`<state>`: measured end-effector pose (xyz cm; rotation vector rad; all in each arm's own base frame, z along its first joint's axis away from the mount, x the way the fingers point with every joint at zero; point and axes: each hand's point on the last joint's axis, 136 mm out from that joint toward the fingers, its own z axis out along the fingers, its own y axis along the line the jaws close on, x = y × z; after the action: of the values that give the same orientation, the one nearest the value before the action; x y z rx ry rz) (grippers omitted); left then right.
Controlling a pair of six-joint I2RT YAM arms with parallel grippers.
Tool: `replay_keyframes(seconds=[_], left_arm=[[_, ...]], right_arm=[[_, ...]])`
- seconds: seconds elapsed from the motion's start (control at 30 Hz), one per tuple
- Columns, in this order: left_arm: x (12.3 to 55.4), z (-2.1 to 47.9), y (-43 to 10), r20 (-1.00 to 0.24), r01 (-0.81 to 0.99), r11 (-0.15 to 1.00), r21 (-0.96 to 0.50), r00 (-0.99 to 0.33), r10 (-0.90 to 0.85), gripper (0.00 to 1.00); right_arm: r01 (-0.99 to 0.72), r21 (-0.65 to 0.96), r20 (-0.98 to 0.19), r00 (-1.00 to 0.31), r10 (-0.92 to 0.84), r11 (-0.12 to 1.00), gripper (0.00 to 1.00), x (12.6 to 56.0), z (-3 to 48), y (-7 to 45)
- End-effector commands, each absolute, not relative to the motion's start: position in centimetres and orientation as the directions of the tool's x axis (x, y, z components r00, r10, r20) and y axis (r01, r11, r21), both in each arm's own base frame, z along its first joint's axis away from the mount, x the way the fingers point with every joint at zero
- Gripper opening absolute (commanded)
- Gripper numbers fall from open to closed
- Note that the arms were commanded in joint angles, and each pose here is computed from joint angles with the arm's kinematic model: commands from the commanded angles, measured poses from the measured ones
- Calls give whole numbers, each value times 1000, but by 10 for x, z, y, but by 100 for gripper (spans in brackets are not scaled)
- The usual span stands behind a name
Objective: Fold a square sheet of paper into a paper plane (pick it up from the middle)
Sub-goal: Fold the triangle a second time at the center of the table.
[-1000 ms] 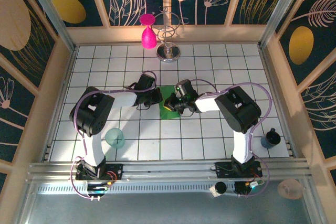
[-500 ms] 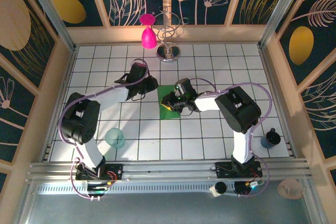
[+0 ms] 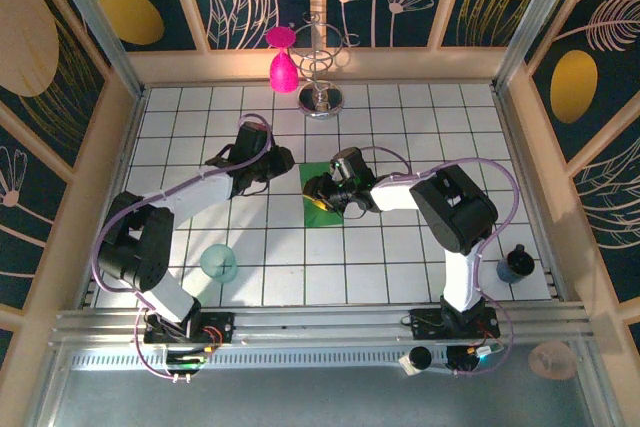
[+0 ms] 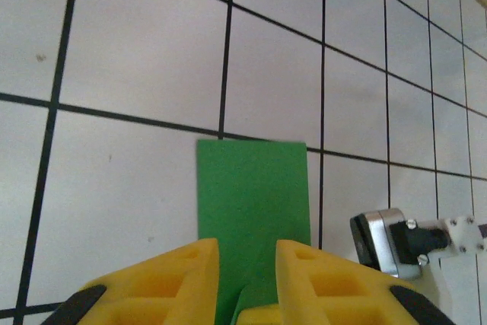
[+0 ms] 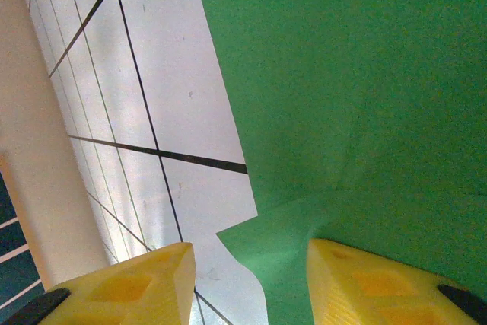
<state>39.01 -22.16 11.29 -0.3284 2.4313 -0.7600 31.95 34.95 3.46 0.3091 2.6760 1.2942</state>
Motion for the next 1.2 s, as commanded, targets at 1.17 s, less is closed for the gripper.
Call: replay_keyframes(seconds=[1.17], left_arm=[[342,37,-275,-241,-26,776,-631,-943,-228,0]], right_arm=[[152,737,-48,-960,276,658,5,314,20,334]])
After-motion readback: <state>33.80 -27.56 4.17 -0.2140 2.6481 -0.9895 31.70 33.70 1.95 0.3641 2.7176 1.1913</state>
